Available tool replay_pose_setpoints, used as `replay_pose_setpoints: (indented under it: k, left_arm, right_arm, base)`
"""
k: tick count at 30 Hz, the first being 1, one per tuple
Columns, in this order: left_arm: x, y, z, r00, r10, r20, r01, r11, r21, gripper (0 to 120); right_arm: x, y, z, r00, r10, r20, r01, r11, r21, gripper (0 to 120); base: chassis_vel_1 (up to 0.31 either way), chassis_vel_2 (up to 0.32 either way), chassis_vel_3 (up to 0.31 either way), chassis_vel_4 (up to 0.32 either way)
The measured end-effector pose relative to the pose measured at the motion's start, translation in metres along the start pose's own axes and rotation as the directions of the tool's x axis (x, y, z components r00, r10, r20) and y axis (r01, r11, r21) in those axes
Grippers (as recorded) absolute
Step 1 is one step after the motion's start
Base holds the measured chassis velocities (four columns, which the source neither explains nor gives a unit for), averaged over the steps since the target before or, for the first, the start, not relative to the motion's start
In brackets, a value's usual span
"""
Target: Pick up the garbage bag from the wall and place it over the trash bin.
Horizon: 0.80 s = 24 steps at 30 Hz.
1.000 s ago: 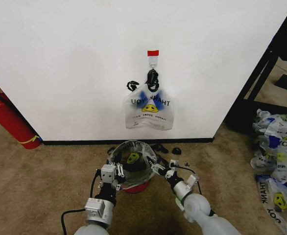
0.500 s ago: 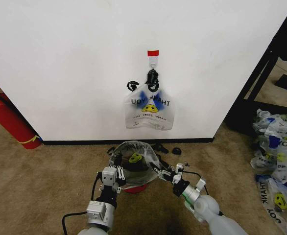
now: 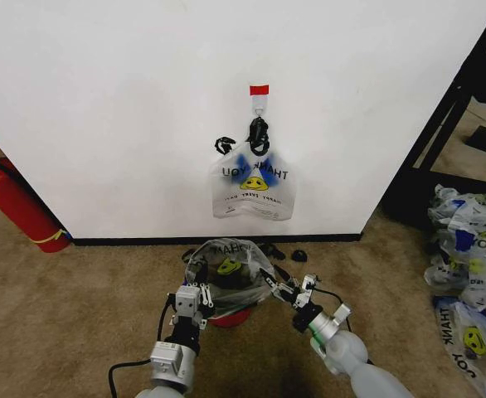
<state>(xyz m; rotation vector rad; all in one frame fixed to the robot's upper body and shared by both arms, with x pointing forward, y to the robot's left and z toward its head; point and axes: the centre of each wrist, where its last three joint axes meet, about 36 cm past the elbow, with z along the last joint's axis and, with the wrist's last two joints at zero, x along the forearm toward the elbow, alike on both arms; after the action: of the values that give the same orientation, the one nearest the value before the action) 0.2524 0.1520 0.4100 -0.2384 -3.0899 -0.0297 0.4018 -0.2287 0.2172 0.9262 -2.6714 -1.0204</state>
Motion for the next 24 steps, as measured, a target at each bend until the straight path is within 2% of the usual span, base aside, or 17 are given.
replay_pose_setpoints:
  k: [4, 8, 10, 11, 12, 13, 15, 18, 20, 24]
  left_arm:
    - [-0.004, 0.003, 0.011, 1.000, -0.007, -0.006, 0.007, 1.000, -0.016, 0]
    - [-0.005, 0.007, 0.043, 1.000, -0.007, -0.014, 0.006, 0.998, -0.058, 0]
    - [-0.004, 0.006, 0.058, 1.000, 0.018, 0.005, -0.018, 0.998, -0.059, 0]
    - [-0.004, 0.006, 0.067, 0.998, 0.058, 0.031, -0.056, 0.996, -0.064, 0]
    - [-0.004, 0.006, 0.067, 0.998, 0.058, 0.031, -0.056, 0.996, -0.064, 0]
    - [-0.005, 0.007, 0.075, 0.994, 0.099, 0.052, -0.095, 0.993, -0.074, 1]
    - [-0.007, 0.010, 0.093, 0.979, 0.185, 0.086, -0.176, 0.978, -0.108, 9]
    - [-0.012, 0.011, 0.122, 0.970, 0.228, 0.080, -0.216, 0.966, -0.141, 22]
    - [-0.013, 0.011, 0.127, 0.971, 0.229, 0.073, -0.217, 0.966, -0.143, 26]
    - [-0.013, 0.009, 0.138, 0.972, 0.229, 0.049, -0.220, 0.965, -0.141, 41]
  right_arm:
    - [-0.003, 0.007, 0.001, 1.000, -0.006, -0.002, 0.006, 1.000, 0.004, 100]
    - [-0.004, 0.017, 0.001, 0.995, -0.100, 0.004, 0.100, 0.995, -0.003, 100]
    - [-0.004, 0.020, 0.001, 0.993, -0.116, 0.008, 0.116, 0.993, -0.005, 100]
    - [-0.004, 0.020, 0.001, 0.993, -0.117, 0.008, 0.117, 0.993, -0.005, 100]
    - [-0.004, 0.020, 0.001, 0.993, -0.117, 0.008, 0.117, 0.993, -0.005, 100]
    - [-0.004, 0.021, 0.001, 0.993, -0.117, 0.008, 0.117, 0.993, -0.006, 100]
    - [-0.003, 0.021, 0.002, 0.993, -0.116, 0.006, 0.117, 0.993, -0.007, 100]
    - [-0.001, 0.020, 0.004, 0.993, -0.115, 0.001, 0.115, 0.993, -0.007, 100]
    - [0.000, 0.021, 0.005, 0.993, -0.115, 0.001, 0.115, 0.993, -0.008, 100]
    - [0.001, 0.021, 0.006, 0.994, -0.113, 0.002, 0.113, 0.994, -0.011, 100]
  base:
    - [0.000, 0.000, 0.000, 0.000]
    - [0.000, 0.000, 0.000, 0.000]
    - [0.000, 0.000, 0.000, 0.000]
    - [0.000, 0.000, 0.000, 0.000]
    - [0.000, 0.000, 0.000, 0.000]
    - [0.000, 0.000, 0.000, 0.000]
    - [0.000, 0.000, 0.000, 0.000]
    - [0.000, 0.000, 0.000, 0.000]
    - [0.000, 0.000, 0.000, 0.000]
    - [0.000, 0.000, 0.000, 0.000]
